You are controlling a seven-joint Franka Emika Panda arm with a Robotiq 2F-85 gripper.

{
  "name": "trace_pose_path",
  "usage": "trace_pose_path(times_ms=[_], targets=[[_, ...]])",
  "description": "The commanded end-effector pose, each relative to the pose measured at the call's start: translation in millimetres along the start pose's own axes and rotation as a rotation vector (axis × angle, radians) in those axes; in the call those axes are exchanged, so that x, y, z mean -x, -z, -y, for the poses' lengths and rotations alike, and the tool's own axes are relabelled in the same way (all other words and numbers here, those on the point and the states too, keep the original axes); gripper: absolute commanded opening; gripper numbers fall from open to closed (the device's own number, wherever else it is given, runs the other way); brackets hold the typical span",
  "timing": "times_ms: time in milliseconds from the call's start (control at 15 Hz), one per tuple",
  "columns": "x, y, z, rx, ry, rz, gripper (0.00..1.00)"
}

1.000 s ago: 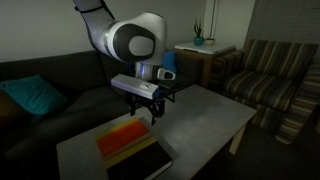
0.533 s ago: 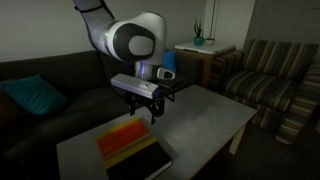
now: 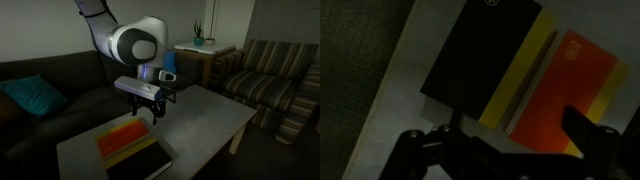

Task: Open the black book

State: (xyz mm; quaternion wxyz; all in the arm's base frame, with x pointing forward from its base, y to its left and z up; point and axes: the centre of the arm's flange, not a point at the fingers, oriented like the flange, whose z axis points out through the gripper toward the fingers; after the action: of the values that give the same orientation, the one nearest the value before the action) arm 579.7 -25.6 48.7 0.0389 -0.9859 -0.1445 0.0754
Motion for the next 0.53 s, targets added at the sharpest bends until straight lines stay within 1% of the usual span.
trace_pose_path(times_ms=[0,200,333,467], targets=[[-24.5,-26.8,-13.0,-0.022,-0.032,0.018,1.00],[-37.8,-46.9,-24.6,-0.020,-0.087,0.014,1.00],[-45.7,-59.7,-32.4,-0.028,-0.100,0.008,1.00],[-55.1,-72.8,-44.4,-0.010,-0.120,0.000,1.00]])
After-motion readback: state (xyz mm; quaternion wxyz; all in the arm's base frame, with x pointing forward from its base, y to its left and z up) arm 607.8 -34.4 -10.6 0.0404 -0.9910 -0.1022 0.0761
